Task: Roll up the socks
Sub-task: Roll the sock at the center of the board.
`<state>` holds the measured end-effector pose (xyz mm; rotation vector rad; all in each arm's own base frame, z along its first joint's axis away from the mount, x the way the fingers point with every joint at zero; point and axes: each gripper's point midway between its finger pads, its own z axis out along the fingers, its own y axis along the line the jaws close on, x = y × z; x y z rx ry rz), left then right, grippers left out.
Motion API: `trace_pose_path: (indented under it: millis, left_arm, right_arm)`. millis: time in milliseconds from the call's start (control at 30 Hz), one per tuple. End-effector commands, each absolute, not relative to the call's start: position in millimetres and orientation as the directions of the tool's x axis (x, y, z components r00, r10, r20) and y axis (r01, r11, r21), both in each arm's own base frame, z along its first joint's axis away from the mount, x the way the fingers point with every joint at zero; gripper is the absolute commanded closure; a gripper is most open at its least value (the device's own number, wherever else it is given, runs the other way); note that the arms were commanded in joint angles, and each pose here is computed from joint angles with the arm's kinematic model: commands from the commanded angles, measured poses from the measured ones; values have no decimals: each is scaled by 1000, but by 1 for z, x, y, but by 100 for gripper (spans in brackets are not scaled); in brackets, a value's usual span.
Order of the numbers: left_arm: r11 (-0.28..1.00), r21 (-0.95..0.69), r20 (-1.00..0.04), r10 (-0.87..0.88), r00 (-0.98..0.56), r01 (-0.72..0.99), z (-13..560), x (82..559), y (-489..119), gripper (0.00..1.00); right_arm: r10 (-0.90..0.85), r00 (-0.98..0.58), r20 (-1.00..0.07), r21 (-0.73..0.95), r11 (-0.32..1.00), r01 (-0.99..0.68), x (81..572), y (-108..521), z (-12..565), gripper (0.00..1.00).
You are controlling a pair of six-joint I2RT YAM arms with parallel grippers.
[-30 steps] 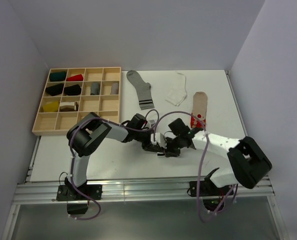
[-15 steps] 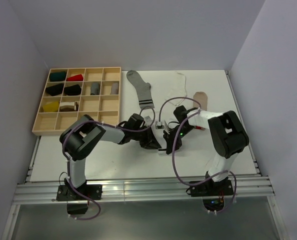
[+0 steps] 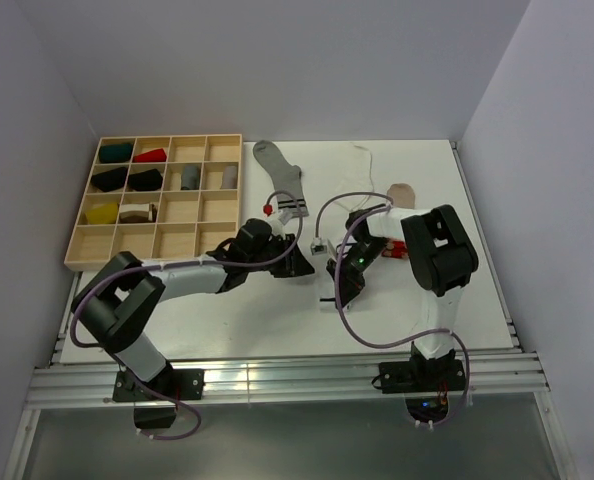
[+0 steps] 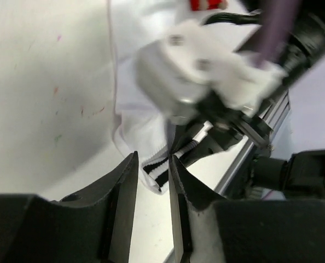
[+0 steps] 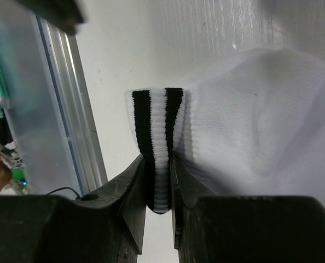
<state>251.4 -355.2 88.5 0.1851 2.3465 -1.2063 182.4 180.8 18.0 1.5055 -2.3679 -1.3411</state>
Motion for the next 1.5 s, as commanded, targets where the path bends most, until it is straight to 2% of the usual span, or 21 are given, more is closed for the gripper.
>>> trace_pose_path:
  millis: [0, 133, 300, 633, 867, 1000, 1100, 1167, 1233, 1400, 1467]
  left_arm:
    - [546, -636, -661, -22, -750, 545, 108, 250, -363, 66]
    - [458, -596, -719, 60, -692, 659, 109, 234, -380, 65]
    - [371, -610, -717, 119, -687, 700, 91, 214, -399, 64]
    - [297, -613, -712, 193, -675, 732, 65, 191, -418, 59]
    - [332, -626, -672, 231, -704, 706, 45, 188, -421, 61]
    - [363, -652, -621, 250, -743, 666, 37, 186, -420, 70]
    - [385, -677, -573, 259, -777, 628, 32, 182, -419, 82]
    - [415, -685, -536, 270, -800, 599, 26, 179, -415, 94]
    - [460, -689, -495, 265, -827, 560, 20, 179, -411, 100]
    - [535, -711, -379, 255, -890, 456, 10, 172, -403, 100]
    - [542, -719, -359, 248, -900, 436, 11, 171, -403, 100]
  right_arm:
    - [-794, -513, -327, 678, 181, -712, 184, 167, 10, 84]
    - [-788, -534, -305, 703, 192, -684, 186, 167, 8, 84]
    - [-783, -552, -287, 729, 196, -656, 184, 167, 5, 84]
    - [-769, -577, -275, 763, 191, -617, 187, 165, 9, 84]
    - [-764, -588, -265, 758, 212, -617, 191, 163, 5, 84]
    - [-762, -583, -280, 727, 229, -648, 195, 162, 4, 84]
    - [-758, -585, -289, 699, 251, -670, 201, 162, 4, 80]
    - [-757, -586, -289, 688, 262, -677, 203, 161, 4, 73]
    - [-755, -581, -304, 663, 270, -698, 207, 161, 5, 64]
    - [-742, -577, -341, 608, 294, -738, 215, 160, 15, 48]
    - [-736, -579, -351, 594, 302, -745, 218, 160, 16, 46]
